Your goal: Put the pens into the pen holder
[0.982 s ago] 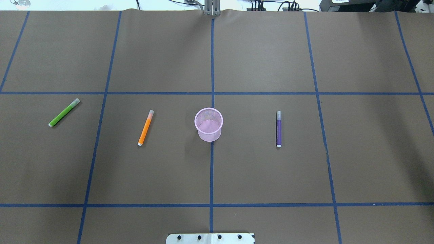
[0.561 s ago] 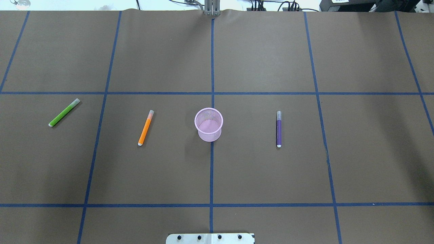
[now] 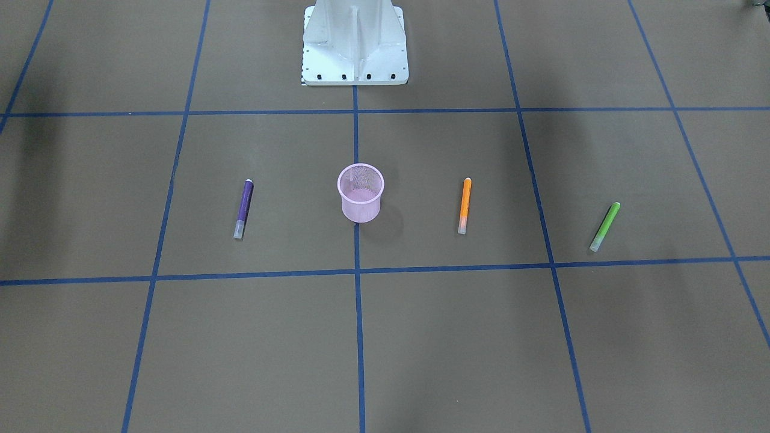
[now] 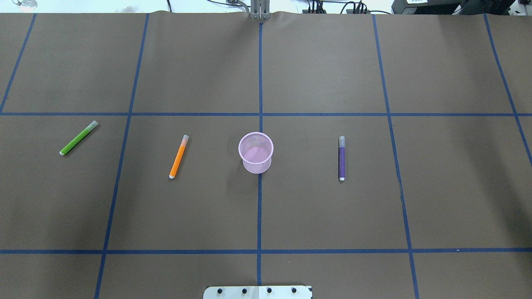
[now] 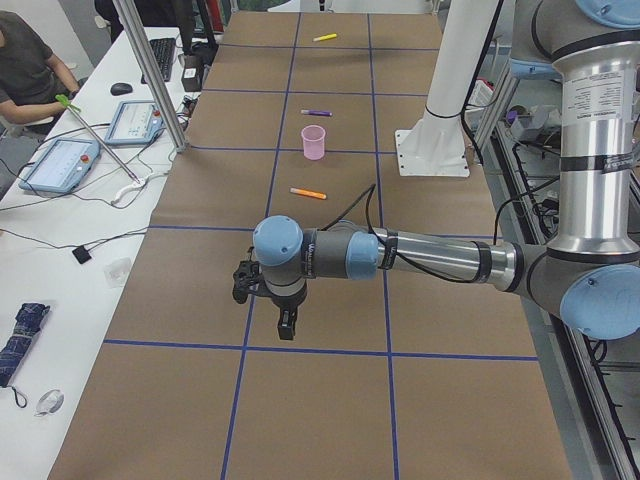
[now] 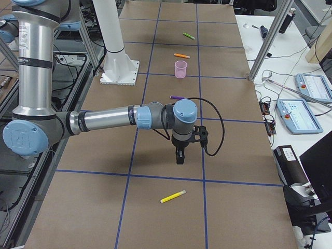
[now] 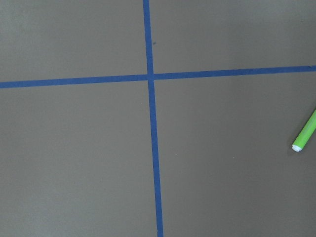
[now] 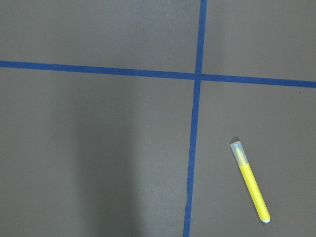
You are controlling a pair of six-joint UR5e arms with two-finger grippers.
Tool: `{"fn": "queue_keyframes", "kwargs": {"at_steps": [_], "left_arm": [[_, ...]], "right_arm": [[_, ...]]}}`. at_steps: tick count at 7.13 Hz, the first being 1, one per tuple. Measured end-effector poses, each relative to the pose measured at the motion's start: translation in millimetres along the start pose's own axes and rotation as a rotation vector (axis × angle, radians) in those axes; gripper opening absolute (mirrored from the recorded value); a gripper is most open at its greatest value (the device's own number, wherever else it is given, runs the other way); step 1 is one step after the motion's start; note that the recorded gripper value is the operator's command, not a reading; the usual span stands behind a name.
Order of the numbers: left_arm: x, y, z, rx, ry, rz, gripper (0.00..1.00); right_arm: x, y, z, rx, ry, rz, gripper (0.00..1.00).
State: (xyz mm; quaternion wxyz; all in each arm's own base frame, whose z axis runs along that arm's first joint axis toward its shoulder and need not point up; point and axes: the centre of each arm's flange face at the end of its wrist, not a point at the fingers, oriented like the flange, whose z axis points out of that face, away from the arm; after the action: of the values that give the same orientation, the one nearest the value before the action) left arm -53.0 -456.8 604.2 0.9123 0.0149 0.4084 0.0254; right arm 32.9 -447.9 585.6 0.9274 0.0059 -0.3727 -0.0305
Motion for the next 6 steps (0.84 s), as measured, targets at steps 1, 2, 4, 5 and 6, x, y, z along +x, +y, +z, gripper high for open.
{"fn": "queue_keyframes", "kwargs": {"at_steps": [1, 2, 4, 5, 6], "left_arm": [[3, 0, 0, 0.002, 0.029, 0.001, 1.00], [7, 0, -1, 0.004, 0.057, 0.001, 1.00], [9, -1, 0, 0.009, 0.081, 0.007, 1.00], [9, -1, 0, 0.015, 0.083, 0.014, 1.00], [8, -2, 0, 0.019, 0.084, 0.019, 1.00]], "right_arm": [[6, 4, 6, -0.004, 0.009, -0.035, 1.00], [20, 6, 19, -0.010, 0.024, -0.110, 1.00], [66, 6, 66, -0.035, 0.039, -0.236, 0.99], [86, 5, 88, -0.033, 0.043, -0.261, 0.97], [98, 0, 103, -0.036, 0.046, -0.273, 0.96]]}}
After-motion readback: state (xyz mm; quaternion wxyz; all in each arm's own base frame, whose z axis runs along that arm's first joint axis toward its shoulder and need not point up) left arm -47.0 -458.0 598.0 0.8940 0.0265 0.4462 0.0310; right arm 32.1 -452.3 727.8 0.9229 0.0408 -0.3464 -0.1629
